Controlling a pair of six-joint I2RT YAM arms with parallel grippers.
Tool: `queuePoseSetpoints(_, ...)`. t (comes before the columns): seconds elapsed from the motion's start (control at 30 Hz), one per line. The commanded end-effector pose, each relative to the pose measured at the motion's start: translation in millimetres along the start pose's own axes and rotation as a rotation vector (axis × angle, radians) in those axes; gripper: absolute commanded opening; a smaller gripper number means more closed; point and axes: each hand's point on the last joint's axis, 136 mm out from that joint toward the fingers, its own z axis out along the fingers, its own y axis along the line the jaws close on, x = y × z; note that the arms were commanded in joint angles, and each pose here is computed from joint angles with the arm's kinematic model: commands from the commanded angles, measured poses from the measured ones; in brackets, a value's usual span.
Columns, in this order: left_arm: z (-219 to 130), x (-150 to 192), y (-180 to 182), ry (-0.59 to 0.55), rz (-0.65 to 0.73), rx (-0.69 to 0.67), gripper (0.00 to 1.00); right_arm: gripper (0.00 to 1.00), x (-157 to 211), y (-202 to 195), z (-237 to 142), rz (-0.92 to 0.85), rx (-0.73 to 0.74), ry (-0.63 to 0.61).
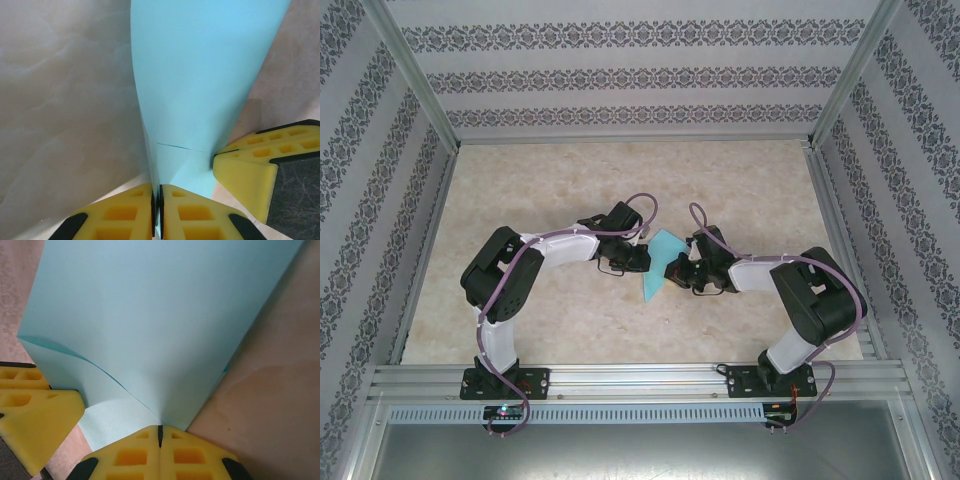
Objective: Fold a paper plane with a square sheet of paper (pick it up from the middle)
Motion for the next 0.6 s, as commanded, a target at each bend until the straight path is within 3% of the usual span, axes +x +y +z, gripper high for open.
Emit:
queuePoseSetpoints(0.0,-9.2,1.9,-12.5,0.002,0.037,0.02,0.15,0.0,5.1,-17.5,2.0,-0.002,0.088,0.014)
queuePoseSetpoints(0.57,-20.3,7.4,-26.3,-0.007,0.037,0.092,0.26,0.0,6.5,-19.9,3.9,-0.007,0.107,0.025)
